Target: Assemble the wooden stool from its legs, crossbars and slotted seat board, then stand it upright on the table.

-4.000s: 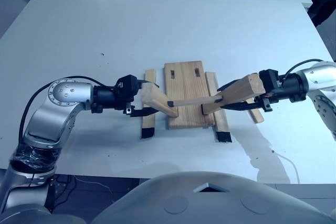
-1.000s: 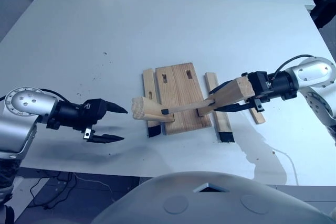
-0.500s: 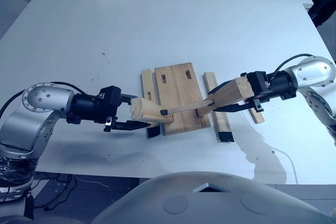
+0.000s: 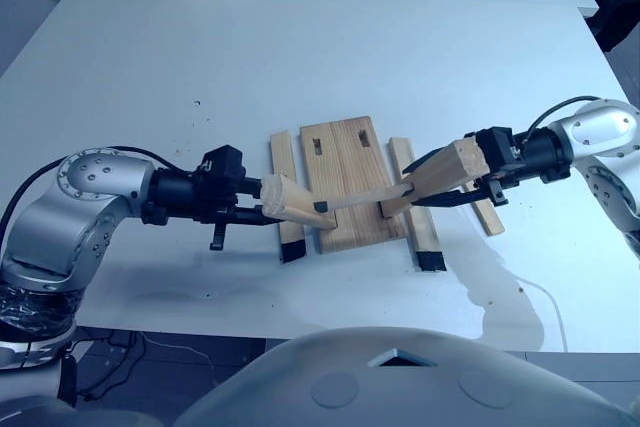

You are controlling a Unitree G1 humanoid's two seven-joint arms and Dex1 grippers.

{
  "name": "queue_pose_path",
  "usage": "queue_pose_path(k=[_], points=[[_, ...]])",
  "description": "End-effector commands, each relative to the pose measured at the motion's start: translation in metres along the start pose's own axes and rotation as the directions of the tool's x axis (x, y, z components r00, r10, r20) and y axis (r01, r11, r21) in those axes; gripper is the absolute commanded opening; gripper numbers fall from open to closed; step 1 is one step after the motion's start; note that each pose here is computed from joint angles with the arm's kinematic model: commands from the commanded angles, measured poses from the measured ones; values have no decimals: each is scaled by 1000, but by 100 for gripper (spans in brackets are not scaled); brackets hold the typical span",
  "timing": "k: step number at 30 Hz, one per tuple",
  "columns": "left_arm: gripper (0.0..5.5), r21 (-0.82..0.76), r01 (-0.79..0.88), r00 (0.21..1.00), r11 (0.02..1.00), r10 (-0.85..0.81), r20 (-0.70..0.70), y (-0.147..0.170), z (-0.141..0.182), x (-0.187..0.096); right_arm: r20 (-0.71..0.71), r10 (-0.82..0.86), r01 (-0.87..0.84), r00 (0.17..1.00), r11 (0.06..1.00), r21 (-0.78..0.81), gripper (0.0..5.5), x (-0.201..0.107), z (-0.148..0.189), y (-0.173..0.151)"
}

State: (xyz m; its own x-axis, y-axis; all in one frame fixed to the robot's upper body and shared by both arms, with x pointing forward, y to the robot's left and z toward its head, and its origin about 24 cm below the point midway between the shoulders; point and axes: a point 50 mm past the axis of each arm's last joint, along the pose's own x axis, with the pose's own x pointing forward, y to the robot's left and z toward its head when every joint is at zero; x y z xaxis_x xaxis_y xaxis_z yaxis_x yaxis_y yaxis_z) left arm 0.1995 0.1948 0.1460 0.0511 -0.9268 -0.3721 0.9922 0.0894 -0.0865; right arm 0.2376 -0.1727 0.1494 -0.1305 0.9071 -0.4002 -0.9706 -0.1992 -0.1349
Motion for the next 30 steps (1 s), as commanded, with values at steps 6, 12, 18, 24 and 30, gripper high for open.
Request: queue_pose_path(k=[6, 12, 18, 24, 30], points=[[33, 92, 60, 989, 994, -72, 132, 4, 29, 38, -127, 184, -166, 975, 977, 135, 201, 36, -28, 15], [26, 124, 99, 984, 987, -115, 134, 7, 39, 46, -114, 205, -188, 972, 971, 145, 201, 49, -33, 16], [24, 93, 52, 994, 994, -61, 96, 10, 30, 32, -94, 135, -120, 986, 981, 149, 201, 49, -34, 17], [24, 82, -59, 998, 995, 56, 37, 23, 17, 18, -78, 4, 8, 997, 989, 150, 237, 41, -31, 10], [63, 85, -81, 996, 993, 84, -42, 24, -6, 14, -66, -86, 94, 994, 987, 128, 312, 30, -21, 0]])
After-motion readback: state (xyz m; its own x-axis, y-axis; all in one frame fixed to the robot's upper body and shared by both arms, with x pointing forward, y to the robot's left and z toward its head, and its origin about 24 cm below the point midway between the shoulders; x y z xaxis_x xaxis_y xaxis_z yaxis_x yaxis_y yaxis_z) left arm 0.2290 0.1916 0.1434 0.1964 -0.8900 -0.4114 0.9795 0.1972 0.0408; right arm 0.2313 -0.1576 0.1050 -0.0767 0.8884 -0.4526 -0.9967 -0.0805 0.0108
